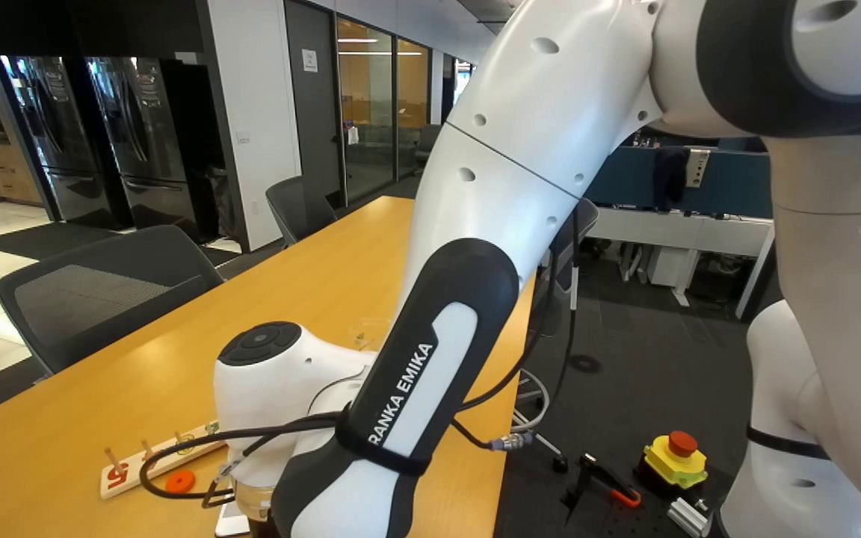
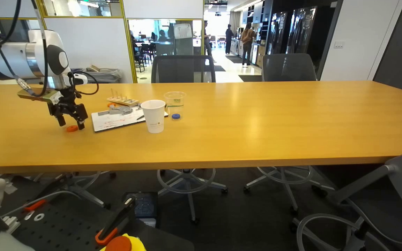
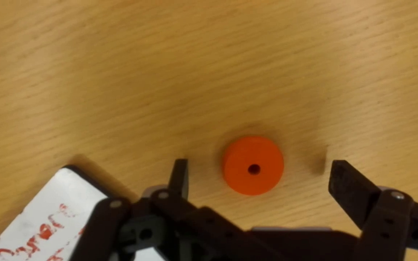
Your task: Put the orange blocks inside the white cup and place the blue ring inside the clear cup
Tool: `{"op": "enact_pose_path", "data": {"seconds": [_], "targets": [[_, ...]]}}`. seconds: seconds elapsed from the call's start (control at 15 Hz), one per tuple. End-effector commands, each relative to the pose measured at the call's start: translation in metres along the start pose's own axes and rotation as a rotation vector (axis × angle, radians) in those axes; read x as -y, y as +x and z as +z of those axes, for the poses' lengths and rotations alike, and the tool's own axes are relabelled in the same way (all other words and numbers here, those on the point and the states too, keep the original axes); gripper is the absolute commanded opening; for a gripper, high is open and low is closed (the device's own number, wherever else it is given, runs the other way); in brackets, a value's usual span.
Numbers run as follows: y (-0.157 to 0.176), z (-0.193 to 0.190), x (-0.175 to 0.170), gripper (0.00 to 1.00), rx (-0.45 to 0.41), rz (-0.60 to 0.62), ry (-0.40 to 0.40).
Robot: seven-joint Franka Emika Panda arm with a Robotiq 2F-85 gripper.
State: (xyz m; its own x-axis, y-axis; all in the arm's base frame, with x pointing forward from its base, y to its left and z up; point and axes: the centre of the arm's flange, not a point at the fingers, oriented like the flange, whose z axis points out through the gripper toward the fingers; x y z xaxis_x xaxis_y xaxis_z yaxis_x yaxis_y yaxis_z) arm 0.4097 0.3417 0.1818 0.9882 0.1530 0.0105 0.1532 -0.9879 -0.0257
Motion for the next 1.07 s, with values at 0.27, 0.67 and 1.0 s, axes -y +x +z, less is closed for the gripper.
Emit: {"op": "enact_pose_path", "data": {"seconds": [0.27,0.67,1.0], "targets": [[0.011,0.001,-0.001,1.0,0.03,0.04,0.047],[0.013,-0.01,-0.014,0.42,-0.001,0.066,0.018],[0.018,-0.019,-0.028,0.13,0.011,0.096,-0.017]]}}
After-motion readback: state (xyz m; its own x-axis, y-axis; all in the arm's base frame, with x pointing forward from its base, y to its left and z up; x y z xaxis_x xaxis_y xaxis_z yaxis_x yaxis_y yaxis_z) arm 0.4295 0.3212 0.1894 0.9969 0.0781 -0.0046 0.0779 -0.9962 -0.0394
